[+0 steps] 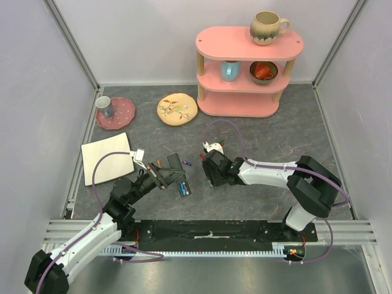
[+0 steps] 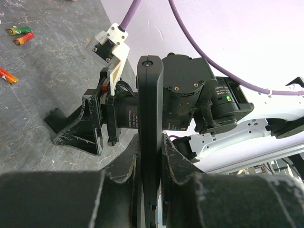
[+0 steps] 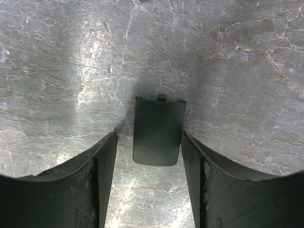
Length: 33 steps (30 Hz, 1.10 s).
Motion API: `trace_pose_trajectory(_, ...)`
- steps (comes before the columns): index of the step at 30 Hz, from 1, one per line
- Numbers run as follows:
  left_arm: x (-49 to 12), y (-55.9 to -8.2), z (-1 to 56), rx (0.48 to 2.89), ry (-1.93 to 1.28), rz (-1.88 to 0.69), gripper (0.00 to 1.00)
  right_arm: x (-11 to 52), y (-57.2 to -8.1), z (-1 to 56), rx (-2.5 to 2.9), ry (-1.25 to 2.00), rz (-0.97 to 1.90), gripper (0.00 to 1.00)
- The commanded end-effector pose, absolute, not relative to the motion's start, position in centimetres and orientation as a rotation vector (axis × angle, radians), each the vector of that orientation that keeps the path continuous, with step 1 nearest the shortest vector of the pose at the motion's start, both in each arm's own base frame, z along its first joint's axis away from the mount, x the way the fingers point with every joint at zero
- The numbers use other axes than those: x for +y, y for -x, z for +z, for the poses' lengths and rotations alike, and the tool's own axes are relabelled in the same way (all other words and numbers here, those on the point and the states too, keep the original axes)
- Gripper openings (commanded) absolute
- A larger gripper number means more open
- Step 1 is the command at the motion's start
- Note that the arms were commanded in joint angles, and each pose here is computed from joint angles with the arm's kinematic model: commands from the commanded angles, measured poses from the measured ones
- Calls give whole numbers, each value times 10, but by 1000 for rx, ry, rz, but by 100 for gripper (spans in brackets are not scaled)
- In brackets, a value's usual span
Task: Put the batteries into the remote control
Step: Pick up the battery cover at the center of the board.
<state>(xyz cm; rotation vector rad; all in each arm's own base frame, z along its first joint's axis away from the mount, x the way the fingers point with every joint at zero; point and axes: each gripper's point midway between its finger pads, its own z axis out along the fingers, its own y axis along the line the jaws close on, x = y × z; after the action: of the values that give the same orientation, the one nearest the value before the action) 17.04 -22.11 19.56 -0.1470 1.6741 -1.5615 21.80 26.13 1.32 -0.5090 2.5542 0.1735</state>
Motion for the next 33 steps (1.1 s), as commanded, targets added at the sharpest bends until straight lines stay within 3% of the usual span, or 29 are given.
trace_pose_trajectory(1, -220, -166, 175, 1719, 162, -1569, 2, 240, -193, -15, 2671, 502, 117, 63)
trace_pose_trajectory(7, -220, -166, 175, 1719, 163, -1570, 2, 232, -186, -19, 2689, 510, 105, 58)
trace_pose_trajectory(15, -220, -166, 175, 1723, 168, -1570, 2, 228, -182, -22, 2705, 540, 87, 45)
trace_pose_trajectory(21, -220, -168, 173, 1731, 176, -1564, 2, 228, -183, -18, 2695, 533, 92, 27)
trace_pose_trajectory(28, -223, -176, 178, 1711, 192, -1564, 2, 233, -195, 27, 2600, 500, 140, 0)
trace_pose_trajectory(33, -228, -189, 192, 1675, 207, -1570, 2, 233, -203, 76, 2514, 516, 166, 0)
